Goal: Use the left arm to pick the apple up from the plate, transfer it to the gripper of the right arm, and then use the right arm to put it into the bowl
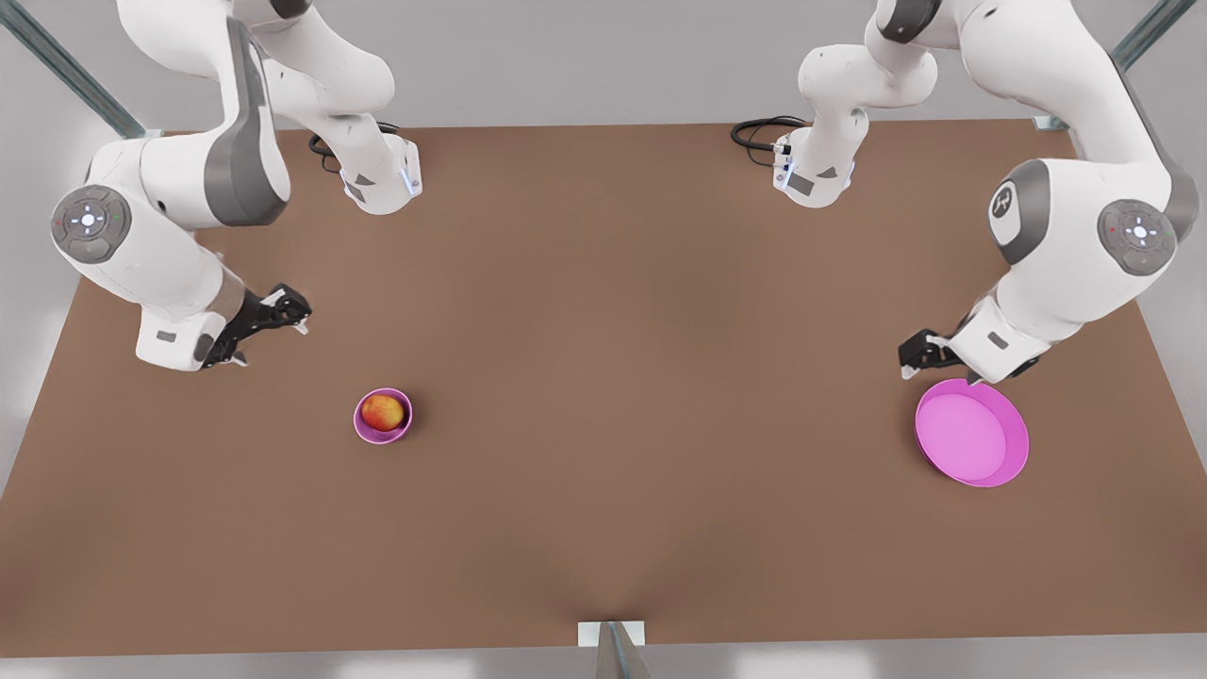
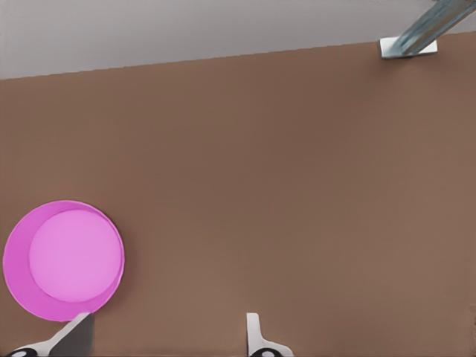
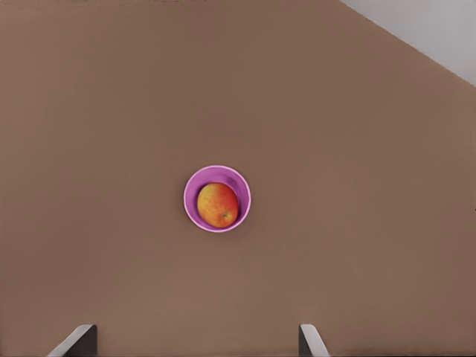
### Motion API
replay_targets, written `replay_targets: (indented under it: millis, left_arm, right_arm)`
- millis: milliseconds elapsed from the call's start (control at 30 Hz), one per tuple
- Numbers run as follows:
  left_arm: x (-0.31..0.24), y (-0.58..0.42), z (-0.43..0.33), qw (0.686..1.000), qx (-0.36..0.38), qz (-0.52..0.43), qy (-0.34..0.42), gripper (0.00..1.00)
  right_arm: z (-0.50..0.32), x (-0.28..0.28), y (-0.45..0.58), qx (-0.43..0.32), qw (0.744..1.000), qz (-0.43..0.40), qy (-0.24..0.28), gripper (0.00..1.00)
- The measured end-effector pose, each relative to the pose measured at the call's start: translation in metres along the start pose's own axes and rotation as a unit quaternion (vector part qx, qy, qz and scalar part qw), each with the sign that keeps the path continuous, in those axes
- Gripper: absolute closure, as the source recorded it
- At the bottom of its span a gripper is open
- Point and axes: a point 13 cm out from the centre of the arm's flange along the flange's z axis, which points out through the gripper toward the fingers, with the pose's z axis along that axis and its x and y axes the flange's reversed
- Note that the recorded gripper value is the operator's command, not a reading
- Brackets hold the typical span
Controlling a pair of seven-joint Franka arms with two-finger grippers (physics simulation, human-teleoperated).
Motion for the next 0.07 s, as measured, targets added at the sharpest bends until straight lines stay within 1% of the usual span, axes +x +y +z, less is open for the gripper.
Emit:
replay_targets:
  millis: [67]
  left_arm:
    - [-0.0004,-0.0005,0.0018,1.0,0.0,-0.013,0.001,0.0]
  right_arm:
    - [0.0038,-0.002,-0.0053,0.0,1.0,0.029,-0.002,0.0]
